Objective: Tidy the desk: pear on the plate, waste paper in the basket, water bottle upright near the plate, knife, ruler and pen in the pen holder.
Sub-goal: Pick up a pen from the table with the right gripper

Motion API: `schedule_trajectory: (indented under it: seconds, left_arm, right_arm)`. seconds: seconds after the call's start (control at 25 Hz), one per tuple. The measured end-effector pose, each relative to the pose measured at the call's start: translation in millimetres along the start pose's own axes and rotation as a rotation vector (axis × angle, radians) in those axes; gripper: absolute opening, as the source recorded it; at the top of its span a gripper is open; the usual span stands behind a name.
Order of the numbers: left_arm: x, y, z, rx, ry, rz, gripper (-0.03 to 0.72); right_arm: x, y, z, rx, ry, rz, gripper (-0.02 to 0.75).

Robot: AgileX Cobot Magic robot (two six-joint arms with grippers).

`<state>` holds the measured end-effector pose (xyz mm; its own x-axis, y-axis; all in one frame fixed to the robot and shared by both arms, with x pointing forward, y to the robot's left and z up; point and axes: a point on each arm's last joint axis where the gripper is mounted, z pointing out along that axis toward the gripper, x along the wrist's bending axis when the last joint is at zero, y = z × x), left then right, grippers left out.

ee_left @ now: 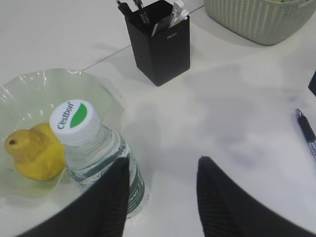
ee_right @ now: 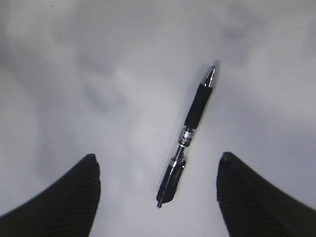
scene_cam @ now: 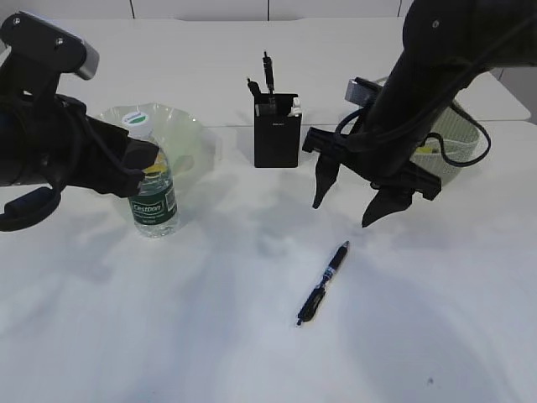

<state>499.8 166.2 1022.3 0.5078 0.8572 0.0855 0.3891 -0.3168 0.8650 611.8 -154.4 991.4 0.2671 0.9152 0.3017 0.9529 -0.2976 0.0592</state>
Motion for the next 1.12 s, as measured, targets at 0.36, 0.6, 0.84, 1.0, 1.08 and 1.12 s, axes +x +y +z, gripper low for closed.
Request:
schedule_trajectory:
  seconds: [0.36,0.6,0.84,1.0,1.08,1.12]
  left_arm:
    - [0.0,0,0,0.002,0.0,0.0,0.316]
    - [0.0,0,0,0.002,0.0,0.0,0.316]
    - [0.0,0,0,0.002,0.0,0.0,0.316]
    - [0.0,0,0,0.002,0.0,0.002,0.316]
    - [0.0,0,0,0.002,0.0,0.002,0.316]
    - [0.0,0,0,0.002,0.0,0.002,0.316]
  right_arm:
    - [-2,2,23,0.054,-0.011,0.063,0.411]
    - [-6,4,40,0.077,-0.034,0.075,0.408]
    - [-7,6,50,0.068,-0.036,0.096,0.408]
    - [-9,7,58,0.079,-0.046,0.107,0.407]
    - [-10,7,61,0.083,-0.051,0.112,0.407]
    - [-10,7,63,0.087,-0.054,0.116,0.407]
